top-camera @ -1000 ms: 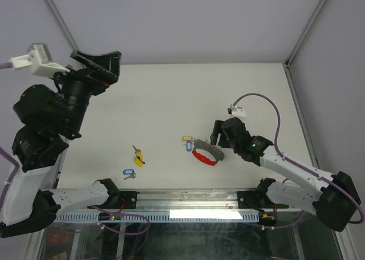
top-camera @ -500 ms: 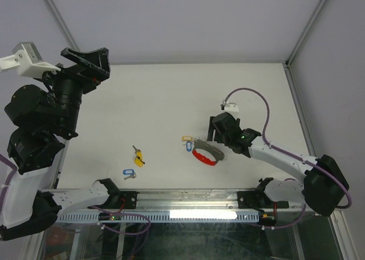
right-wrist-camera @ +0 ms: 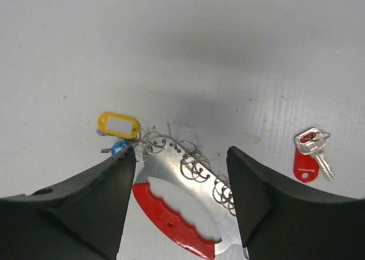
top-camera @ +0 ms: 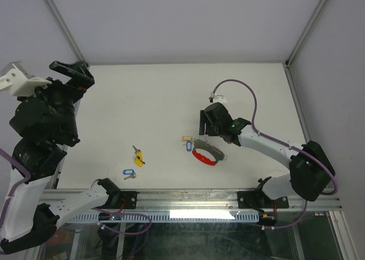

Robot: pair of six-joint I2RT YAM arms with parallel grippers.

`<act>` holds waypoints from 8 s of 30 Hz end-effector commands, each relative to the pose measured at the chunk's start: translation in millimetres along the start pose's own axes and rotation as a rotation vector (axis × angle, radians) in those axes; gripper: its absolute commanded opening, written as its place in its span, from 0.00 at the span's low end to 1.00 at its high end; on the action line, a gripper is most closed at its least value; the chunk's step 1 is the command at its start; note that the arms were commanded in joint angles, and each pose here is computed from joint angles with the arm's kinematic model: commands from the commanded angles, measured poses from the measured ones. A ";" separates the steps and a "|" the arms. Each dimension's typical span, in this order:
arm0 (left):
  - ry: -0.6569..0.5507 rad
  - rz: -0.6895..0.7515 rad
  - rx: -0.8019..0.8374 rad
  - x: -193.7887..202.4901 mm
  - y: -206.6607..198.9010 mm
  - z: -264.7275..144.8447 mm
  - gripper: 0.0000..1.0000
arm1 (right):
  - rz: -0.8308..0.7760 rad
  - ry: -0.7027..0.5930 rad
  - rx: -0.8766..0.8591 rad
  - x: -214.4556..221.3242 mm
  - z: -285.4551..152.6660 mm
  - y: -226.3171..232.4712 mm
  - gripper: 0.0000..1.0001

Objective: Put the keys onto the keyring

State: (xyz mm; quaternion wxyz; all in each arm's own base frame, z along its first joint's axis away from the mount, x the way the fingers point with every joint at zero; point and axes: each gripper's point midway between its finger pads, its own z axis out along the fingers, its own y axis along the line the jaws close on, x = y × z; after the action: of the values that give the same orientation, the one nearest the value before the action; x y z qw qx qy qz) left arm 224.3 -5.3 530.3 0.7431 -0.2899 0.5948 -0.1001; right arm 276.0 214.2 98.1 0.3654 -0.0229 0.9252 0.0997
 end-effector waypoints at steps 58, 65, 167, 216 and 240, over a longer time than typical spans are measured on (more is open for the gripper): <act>0.480 0.512 -0.019 254.1 63.9 60.3 0.99 | -0.079 0.316 0.053 30.9 52.7 -28.0 0.37; 0.485 0.514 -0.017 255.9 64.7 61.1 0.99 | -0.062 0.308 -0.007 25.4 51.4 -19.5 0.40; 0.506 0.529 0.012 263.2 67.9 64.4 0.99 | 0.084 0.277 -0.355 15.1 31.2 -10.8 0.00; 0.631 0.306 0.644 295.9 -32.2 -20.9 0.97 | -0.540 -0.240 -0.465 -67.7 -146.8 92.6 0.00; 0.491 0.361 1.238 286.5 -91.9 -104.7 0.78 | -0.700 -0.426 -0.721 -70.6 -196.2 108.1 0.00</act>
State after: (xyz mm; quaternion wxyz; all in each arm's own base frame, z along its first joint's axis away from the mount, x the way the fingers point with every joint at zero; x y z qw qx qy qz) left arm 237.7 -243.3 303.8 0.5913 0.2491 0.6854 -0.3441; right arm 189.9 268.8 268.0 0.4867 -0.4118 0.7296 0.2474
